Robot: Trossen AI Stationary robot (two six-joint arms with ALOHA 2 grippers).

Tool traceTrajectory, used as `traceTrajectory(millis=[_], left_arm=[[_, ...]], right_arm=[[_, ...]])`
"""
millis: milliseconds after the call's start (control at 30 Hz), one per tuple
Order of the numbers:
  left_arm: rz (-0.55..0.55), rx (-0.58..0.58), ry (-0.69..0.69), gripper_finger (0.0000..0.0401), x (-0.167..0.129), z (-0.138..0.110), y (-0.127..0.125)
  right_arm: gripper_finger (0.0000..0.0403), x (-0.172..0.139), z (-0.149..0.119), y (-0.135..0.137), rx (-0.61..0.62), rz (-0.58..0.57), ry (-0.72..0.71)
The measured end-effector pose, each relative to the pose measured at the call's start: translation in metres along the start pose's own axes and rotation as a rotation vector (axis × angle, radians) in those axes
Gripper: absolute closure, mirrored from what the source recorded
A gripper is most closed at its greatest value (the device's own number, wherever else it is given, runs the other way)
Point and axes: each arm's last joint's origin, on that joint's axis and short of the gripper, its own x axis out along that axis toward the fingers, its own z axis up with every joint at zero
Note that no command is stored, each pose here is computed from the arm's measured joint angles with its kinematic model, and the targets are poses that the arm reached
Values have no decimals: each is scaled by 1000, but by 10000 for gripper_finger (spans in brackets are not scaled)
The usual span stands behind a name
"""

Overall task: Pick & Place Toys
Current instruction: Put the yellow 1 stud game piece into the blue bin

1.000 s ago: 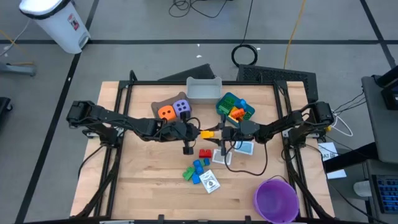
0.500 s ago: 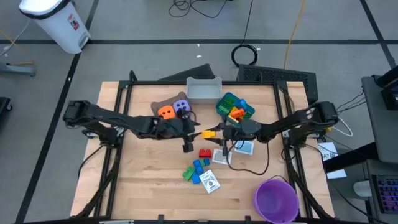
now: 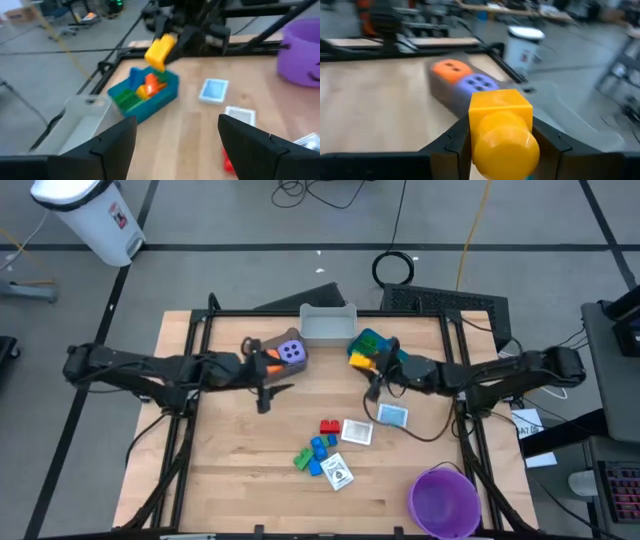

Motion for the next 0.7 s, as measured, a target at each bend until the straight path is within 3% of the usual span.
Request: traceTrajectory(millis=[267,367,533,700], left_arm=[[105,-152,-152,123,-13,-64,22],[95,-174,-180,120,-14,-79,22],[100,-193,-181,115,-13,-88,22],[96,-193,-176,117,-13,-88,22]], right_arm=[[272,26,-33,-44,72,-184,207],[272,38,-48,-54,124,-154,229],[272,54,-70,-61,122,-213,268],[267,62,-82,-61,132,-192,294]])
